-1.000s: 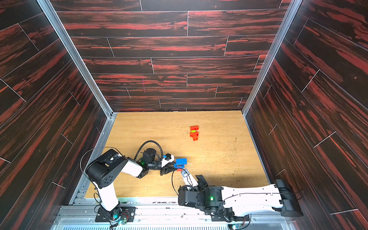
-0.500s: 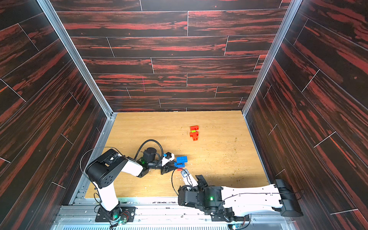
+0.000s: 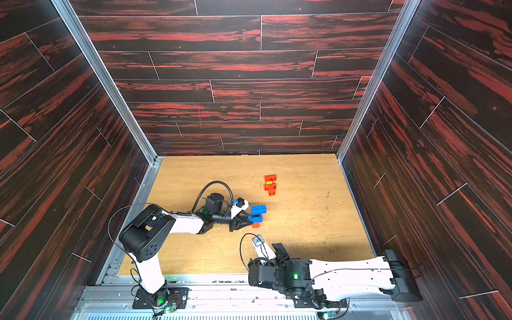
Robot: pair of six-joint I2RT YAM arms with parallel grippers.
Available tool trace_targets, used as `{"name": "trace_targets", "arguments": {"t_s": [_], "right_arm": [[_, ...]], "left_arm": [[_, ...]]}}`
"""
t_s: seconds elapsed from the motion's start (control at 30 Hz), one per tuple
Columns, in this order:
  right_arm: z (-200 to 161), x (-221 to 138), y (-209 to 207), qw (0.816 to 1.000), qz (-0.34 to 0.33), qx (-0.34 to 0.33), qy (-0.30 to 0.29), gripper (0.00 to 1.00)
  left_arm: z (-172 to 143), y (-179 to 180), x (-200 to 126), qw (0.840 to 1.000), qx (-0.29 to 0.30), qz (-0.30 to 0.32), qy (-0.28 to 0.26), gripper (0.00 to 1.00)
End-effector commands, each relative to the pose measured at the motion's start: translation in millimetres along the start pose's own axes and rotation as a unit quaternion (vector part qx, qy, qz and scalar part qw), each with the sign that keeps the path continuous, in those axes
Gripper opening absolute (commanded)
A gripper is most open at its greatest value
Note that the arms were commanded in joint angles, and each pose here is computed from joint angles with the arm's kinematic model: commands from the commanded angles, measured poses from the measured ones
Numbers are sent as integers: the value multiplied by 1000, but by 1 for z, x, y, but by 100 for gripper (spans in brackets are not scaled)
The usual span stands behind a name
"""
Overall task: Assemble the letter f with lego
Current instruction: Adjust the lego brick at the center of the board.
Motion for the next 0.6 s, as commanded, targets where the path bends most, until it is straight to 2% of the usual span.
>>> {"name": "trace_targets", "arguments": {"t_s": [0.0, 0.17, 0.33, 0.57], "right_arm": [[3, -5, -2, 1000, 3, 6, -8, 98], [6, -10, -6, 1000, 4, 9, -10, 98], [8, -18, -14, 1000, 2, 21, -15, 98], [14, -29, -29, 999, -16, 30, -19, 98]], "left_arm": [[15, 10, -2, 999, -46, -14, -1, 9], [22, 38, -3, 989, -145, -14, -25, 2], [33, 60, -10, 973, -215, -19, -81, 2], [29, 77, -4, 939, -330, -54, -73, 0]]}}
Point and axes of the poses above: each gripper's point midway between its finger pads, its own x axis out along the fingers, its own y axis along the line the jaws close on, z = x × y, the point moved 3 cm from there along -x, back along the fingers, and after that the axes turned 13 degrees about x, right-handed, at the moved point
